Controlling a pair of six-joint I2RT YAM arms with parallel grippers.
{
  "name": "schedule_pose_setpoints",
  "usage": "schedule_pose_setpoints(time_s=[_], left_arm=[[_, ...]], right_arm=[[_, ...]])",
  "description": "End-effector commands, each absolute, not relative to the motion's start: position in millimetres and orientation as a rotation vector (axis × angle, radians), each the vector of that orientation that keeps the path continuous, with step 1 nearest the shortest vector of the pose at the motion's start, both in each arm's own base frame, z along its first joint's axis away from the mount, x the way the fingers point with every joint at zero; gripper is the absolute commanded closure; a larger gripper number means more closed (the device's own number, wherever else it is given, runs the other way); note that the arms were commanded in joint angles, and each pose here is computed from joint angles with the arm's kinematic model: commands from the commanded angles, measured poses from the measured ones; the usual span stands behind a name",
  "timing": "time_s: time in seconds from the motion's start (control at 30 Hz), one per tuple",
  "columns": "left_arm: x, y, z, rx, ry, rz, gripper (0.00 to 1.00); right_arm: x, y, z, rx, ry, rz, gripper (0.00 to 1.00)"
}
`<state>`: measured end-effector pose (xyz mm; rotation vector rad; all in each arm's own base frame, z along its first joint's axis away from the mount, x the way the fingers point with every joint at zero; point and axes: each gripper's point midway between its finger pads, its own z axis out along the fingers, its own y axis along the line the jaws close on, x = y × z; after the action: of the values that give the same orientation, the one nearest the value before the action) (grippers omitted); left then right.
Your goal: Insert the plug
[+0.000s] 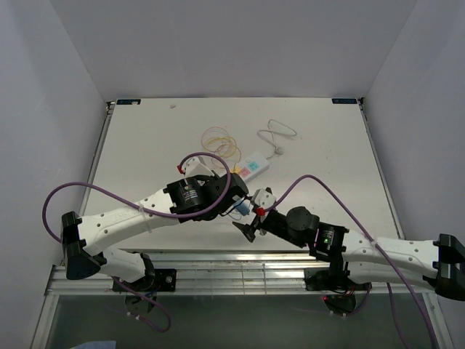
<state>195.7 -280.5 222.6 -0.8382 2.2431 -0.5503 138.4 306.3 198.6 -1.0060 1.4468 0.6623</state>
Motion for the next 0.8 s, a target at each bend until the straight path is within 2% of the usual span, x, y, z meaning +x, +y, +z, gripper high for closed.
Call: schedule_pose_setpoints(time_s=[0.0,0.1,0.37,0.4,0.43,0.47,0.5,0.53,0.57,0.6,0.63,0.73,0.77], left_arm=[[195,-284,232,-0.846,2.233,-0.609,1.00],[194,-288,231,-0.832,2.245,-0.613,1.00],[195,-292,235,-0.803,2.245,-0.632,1.00],[195,-292,236,-0.791,2.247,-0.633,1.00],[195,-294,236,-0.780,2.250,-0.636,1.00],[196,-297,235,-0.756,2.255,-0.631,1.00],[196,-299,236,-0.742,2.260,-0.632,1.00],[196,-301,236,-0.729,2.267,-0.638,0.98],[197,-305,237,-0.714,2.265,-0.651,0.87],[196,-306,238,-0.668,2.270,-0.652,0.57],[196,-308,239,-0.653,2.271,-0.658,0.37],[196,-306,246,-0.600,2.253,-0.686,0.07],[197,-307,250,-0.582,2.242,-0.705,0.04]], right_arm=[[149,314,242,-0.874,1.346,0.684,0.11],[154,317,236,-0.860,1.370,0.657,0.16],[162,315,231,-0.819,1.405,0.624,0.61],[162,315,233,-0.807,1.403,0.635,0.73],[161,315,233,-0.806,1.403,0.641,0.80],[161,316,234,-0.803,1.402,0.649,0.83],[160,316,237,-0.786,1.405,0.665,0.92],[161,316,238,-0.774,1.409,0.669,0.92],[161,316,238,-0.765,1.413,0.676,0.92],[162,314,239,-0.729,1.432,0.698,0.92],[165,312,239,-0.706,1.446,0.699,0.92],[180,295,234,-0.553,1.561,0.762,0.92],[186,288,233,-0.503,1.594,0.783,0.92]])
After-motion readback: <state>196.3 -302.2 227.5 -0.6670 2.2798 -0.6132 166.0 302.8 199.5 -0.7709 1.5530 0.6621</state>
